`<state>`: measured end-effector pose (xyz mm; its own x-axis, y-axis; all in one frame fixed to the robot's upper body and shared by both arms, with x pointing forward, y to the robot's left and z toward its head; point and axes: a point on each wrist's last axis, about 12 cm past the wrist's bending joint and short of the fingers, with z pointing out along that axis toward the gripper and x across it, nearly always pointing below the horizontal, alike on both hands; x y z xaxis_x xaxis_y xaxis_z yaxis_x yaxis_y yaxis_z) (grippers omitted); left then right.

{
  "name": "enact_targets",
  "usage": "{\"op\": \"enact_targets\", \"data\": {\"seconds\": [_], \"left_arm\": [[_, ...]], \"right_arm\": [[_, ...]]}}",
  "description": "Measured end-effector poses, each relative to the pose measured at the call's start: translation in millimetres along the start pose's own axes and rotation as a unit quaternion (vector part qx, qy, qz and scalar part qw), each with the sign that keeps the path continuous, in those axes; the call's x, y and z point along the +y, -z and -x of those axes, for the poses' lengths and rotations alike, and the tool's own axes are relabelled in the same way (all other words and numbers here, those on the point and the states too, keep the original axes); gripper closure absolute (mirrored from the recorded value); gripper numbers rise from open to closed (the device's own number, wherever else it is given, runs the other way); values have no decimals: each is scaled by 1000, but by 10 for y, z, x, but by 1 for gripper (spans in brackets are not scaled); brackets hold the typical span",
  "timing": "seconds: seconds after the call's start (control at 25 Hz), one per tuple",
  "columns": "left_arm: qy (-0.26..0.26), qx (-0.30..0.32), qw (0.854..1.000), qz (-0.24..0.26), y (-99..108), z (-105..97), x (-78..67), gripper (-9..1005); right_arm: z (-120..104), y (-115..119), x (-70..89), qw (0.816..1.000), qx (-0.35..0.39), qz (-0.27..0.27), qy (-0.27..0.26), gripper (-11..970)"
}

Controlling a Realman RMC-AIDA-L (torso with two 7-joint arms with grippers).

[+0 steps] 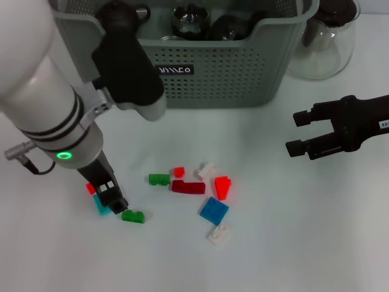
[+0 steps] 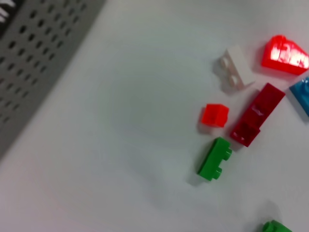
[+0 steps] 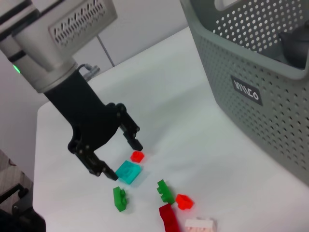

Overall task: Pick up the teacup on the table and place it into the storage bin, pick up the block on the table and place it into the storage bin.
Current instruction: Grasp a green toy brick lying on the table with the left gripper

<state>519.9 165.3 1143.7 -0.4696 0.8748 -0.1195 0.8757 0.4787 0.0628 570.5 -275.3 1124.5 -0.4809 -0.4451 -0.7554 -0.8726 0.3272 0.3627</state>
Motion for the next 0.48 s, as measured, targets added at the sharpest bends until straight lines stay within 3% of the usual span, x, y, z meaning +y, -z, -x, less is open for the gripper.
{"op": "enact_targets", "data": {"seconds": [0.48], "left_arm": [[-20,4,1000,0,6,17,-30,322]], "right_arm": [[7,2,-6,1000,-2,-2,-2,45]]}}
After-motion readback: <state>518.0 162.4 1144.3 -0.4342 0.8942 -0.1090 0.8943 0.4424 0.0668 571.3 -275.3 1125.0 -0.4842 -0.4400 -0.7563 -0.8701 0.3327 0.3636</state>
